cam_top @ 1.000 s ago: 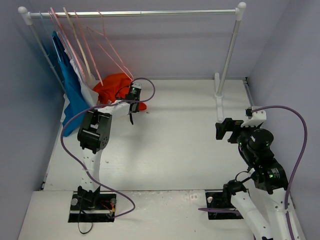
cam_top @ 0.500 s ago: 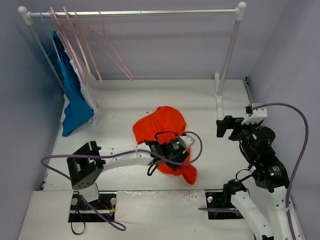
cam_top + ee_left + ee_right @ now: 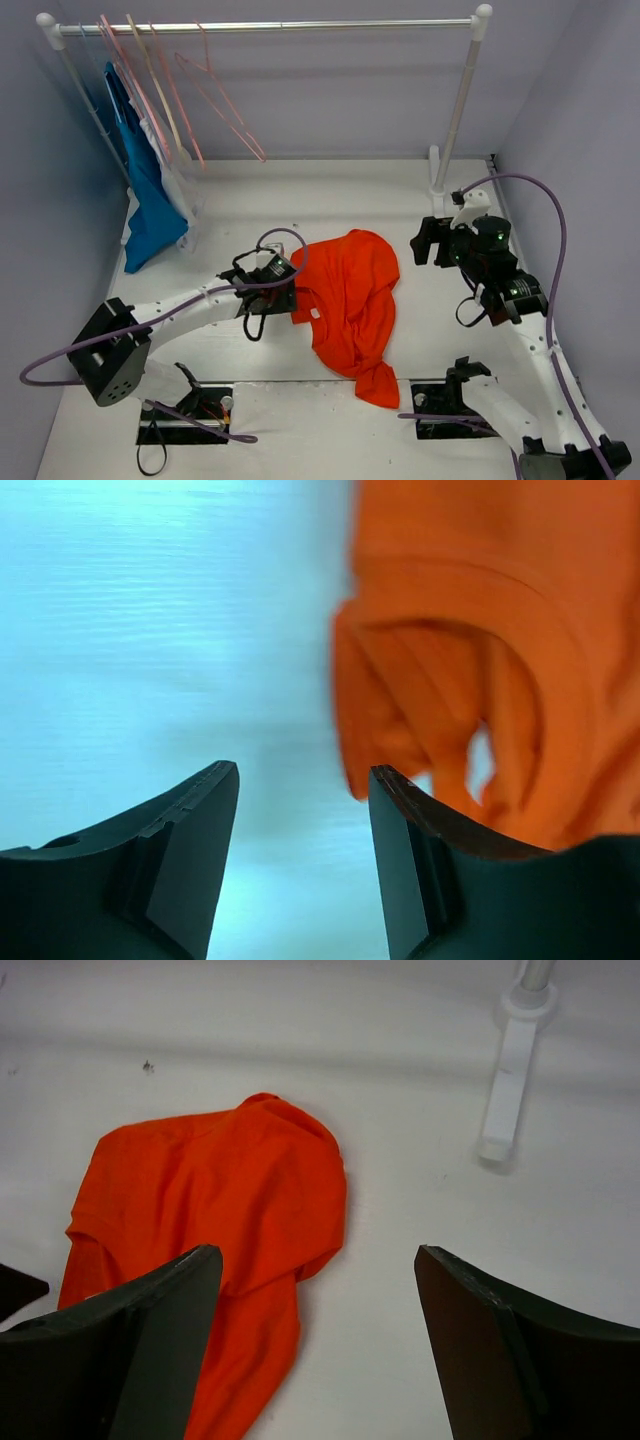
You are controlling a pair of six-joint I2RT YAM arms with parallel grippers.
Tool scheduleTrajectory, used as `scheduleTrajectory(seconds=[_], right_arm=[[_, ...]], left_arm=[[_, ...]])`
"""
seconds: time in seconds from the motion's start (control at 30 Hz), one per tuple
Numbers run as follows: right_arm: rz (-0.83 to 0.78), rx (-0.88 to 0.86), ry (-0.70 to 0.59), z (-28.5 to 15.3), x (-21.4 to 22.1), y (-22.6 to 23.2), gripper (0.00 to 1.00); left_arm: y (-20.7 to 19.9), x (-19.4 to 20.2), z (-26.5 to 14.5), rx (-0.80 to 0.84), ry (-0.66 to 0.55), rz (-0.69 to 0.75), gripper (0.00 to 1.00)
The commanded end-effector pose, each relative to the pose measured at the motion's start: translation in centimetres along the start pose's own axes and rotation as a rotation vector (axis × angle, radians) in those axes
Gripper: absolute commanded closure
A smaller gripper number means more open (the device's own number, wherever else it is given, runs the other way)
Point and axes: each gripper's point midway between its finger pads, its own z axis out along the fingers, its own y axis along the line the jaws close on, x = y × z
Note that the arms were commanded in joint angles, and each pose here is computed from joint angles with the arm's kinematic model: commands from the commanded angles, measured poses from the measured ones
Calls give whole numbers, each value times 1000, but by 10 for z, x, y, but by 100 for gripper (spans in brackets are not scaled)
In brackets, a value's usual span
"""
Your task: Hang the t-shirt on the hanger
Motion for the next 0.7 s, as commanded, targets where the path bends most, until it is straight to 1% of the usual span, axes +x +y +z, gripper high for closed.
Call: scheduleTrajectory(seconds=[0.0, 0.07, 0.13, 0.17, 0.23, 0.27, 0.33, 0.37, 0.4, 0.43, 0.47, 0.5, 0.53, 0.57, 0.6, 0.63, 0.67], right_arm=[[-10, -81, -44, 11, -23, 16, 21], [-13, -89, -37, 14, -22, 18, 21], [-12, -97, -32, 17, -22, 19, 21], [-12, -102, -30, 19, -22, 20, 21], [-5, -113, -30, 19, -22, 22, 21], [-6, -111, -30, 20, -23, 22, 21], [-8, -111, -30, 18, -24, 22, 21], [-8, -111, -30, 16, -23, 22, 21], [-13, -108, -29, 16, -23, 22, 21], [-15, -103, -27, 15, -22, 21, 21], [-16, -100, -29, 14, -22, 20, 21], [-19, -97, -34, 12, -23, 20, 21], [-19, -88, -32, 10, -22, 18, 21], [-22, -85, -37, 8, -23, 18, 21], [-23, -79, -37, 7, -23, 17, 21], [-28, -65, -40, 5, -24, 14, 21], [-29, -57, -44, 3, -25, 13, 21]], left_arm=[[-10, -32, -3, 82, -77, -140, 46], [-18, -57, -4, 126, -123, -139, 46], [-16, -75, 6, 128, -135, -141, 46], [-24, -86, 5, 162, -134, -136, 46], [-18, -88, 23, 120, -86, -113, 46], [-24, -93, 31, 127, -67, -104, 46], [-22, -98, 39, 114, -63, -78, 46], [-22, -94, 48, 116, -31, -73, 46], [-25, -102, 50, 123, -36, -71, 47], [-24, -104, 55, 122, -26, -55, 55], [-21, -111, 59, 119, -22, -61, 59], [-26, -121, 66, 127, -15, -51, 65], [-28, -127, 69, 130, -12, -25, 78], [-29, -130, 81, 123, 10, -15, 85], [-34, -135, 82, 138, 23, 18, 91], [-53, -164, 75, 180, -32, 41, 96], [-60, -169, 84, 191, -25, 61, 100]])
